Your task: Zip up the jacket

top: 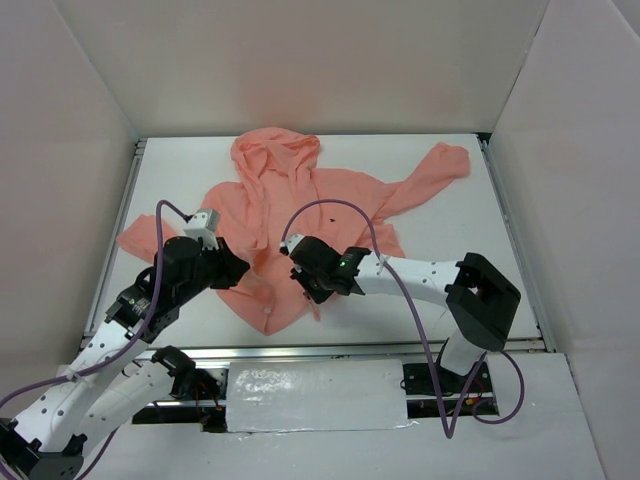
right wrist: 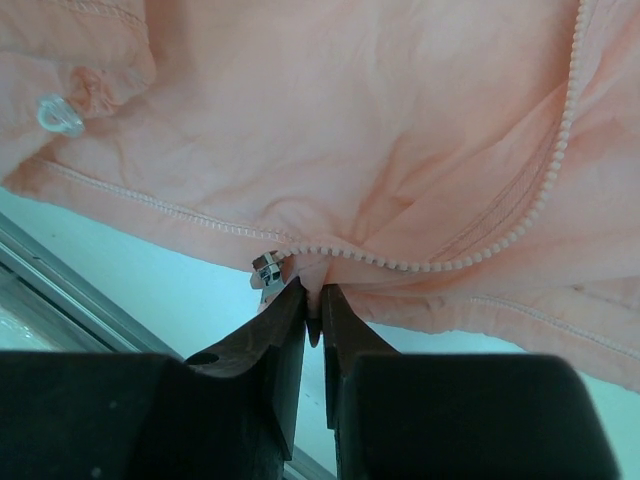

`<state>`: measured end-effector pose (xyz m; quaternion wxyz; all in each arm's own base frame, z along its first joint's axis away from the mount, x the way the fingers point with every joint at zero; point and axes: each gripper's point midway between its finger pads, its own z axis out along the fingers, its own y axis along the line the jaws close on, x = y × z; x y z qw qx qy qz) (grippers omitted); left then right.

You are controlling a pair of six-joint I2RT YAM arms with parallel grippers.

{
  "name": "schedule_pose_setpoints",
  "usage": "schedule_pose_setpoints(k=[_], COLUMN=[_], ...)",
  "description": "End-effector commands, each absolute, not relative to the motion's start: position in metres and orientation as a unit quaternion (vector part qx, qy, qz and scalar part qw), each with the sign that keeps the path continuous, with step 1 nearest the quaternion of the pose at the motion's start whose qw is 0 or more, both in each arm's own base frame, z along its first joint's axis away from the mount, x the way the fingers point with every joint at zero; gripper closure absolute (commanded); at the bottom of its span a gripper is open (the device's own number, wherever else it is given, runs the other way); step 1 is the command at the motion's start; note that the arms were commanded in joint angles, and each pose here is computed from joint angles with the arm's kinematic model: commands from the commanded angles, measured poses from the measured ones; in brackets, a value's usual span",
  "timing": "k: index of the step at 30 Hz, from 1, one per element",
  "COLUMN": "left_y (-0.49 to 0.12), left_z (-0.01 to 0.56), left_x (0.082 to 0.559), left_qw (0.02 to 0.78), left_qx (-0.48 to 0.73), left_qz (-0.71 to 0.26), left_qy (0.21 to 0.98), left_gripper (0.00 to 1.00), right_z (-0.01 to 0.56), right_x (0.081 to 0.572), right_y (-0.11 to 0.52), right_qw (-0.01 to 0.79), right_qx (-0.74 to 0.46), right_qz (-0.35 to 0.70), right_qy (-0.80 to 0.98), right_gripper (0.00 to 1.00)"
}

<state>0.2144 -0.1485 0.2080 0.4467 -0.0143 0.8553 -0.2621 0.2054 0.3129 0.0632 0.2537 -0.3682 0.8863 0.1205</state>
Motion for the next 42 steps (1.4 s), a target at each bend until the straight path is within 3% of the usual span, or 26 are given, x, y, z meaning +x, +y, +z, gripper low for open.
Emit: schedule_pose_setpoints(k=[1, 6, 13, 16, 20, 26, 30, 42], left_y=[-0.153, -0.153, -0.155, -0.158, -0.176, -0.213, -0.232, -0.270], left_z=[0.223, 0.223, 0.221, 0.222, 0.226, 0.232, 0.225, 0.196], left_x=[0.219, 0.218, 0.219, 0.219, 0.218, 0.226, 0.242, 0.241], left_qw=[0.466, 0.466, 0.464, 0.466, 0.469, 0.475, 0.468, 0.438], left_qx=[-0.004, -0.004, -0.002, 0.003, 0.031, 0.091, 0.122, 0.186], left_qz=[-0.275, -0.276, -0.278, -0.285, -0.331, -0.401, -0.411, -0.410], left_qy=[0.841, 0.841, 0.841, 0.837, 0.818, 0.778, 0.773, 0.778], left_gripper=[1.00, 1.00, 1.00, 1.00, 1.00, 1.00, 1.00, 1.00], right_z=[0.072, 0.067, 0.086, 0.098, 0.115, 0.142, 0.144, 0.142], right_x=[0.203, 0.202, 0.201, 0.203, 0.207, 0.219, 0.218, 0.202], right_y=[0.313, 0.312, 0.314, 0.320, 0.325, 0.317, 0.299, 0.293], right_qw=[0.268, 0.262, 0.284, 0.305, 0.325, 0.331, 0.321, 0.291], right_qx=[-0.366, -0.365, -0.356, -0.319, -0.180, -0.042, -0.027, -0.046], right_qz=[0.130, 0.128, 0.149, 0.176, 0.223, 0.193, 0.130, 0.137], right_qy=[0.882, 0.884, 0.878, 0.880, 0.901, 0.923, 0.938, 0.946], right_gripper=[0.81, 0.84, 1.00, 1.00, 1.00, 1.00, 1.00, 1.00])
